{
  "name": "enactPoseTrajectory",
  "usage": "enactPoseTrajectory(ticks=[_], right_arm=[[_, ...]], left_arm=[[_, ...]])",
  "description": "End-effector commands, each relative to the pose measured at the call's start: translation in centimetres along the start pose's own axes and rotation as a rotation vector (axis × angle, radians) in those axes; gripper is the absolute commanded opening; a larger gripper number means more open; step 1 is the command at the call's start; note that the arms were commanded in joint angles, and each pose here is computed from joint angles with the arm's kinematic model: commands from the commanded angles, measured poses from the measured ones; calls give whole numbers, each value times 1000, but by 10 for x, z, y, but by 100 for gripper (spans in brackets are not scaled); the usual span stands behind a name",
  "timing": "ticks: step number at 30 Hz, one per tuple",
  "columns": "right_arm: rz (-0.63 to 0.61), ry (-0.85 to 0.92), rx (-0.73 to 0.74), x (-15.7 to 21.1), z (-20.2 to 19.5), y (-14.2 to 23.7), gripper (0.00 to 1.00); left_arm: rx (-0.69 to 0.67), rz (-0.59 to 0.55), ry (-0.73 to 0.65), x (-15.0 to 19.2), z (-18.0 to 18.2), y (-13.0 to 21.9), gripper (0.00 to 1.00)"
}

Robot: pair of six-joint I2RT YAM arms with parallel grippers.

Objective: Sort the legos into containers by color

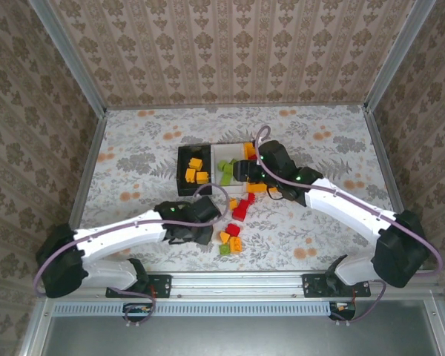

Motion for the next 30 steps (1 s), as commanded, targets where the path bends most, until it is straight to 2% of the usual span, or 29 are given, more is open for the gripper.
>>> enactPoseTrajectory(ticks=[1,4,10,16,22,25,26,30], right_arm=[[-56,-50,32,-7,-13,12,76],[-82,-90,101,-6,-36,20,76],[-87,-163,227,10,-85,34,76],[-101,-203,311,25,-119,53,77],[-117,-227,341,33,-134,68,77],[-123,-229,339,34,-135,72,77],[-121,-228,339,35,-136,73,77],[-113,-224,328,36,-135,72,78]], left_arm=[[-27,-176,1,-47,13,26,29],[15,-298,5,-93,9,31,29],[97,-460,-46,-190,-17,30,29],[174,-491,-104,-260,-48,4,29],[207,-448,-121,-298,-66,-33,29],[214,-413,-120,-304,-71,-53,32],[213,-406,-114,-305,-71,-57,35],[234,-404,-95,-314,-75,-59,57]])
Point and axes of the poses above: each hand's point on the last joint's axis, 136 mm out from that joint toward the fingers, its own y axis back along the fingers, its own z axis along the line the jaws close on, x = y × z, the point moved 2 cm from there along y, back along the fingers, and after that the axes turned 9 degrees about -y, right-handed, at the moved point
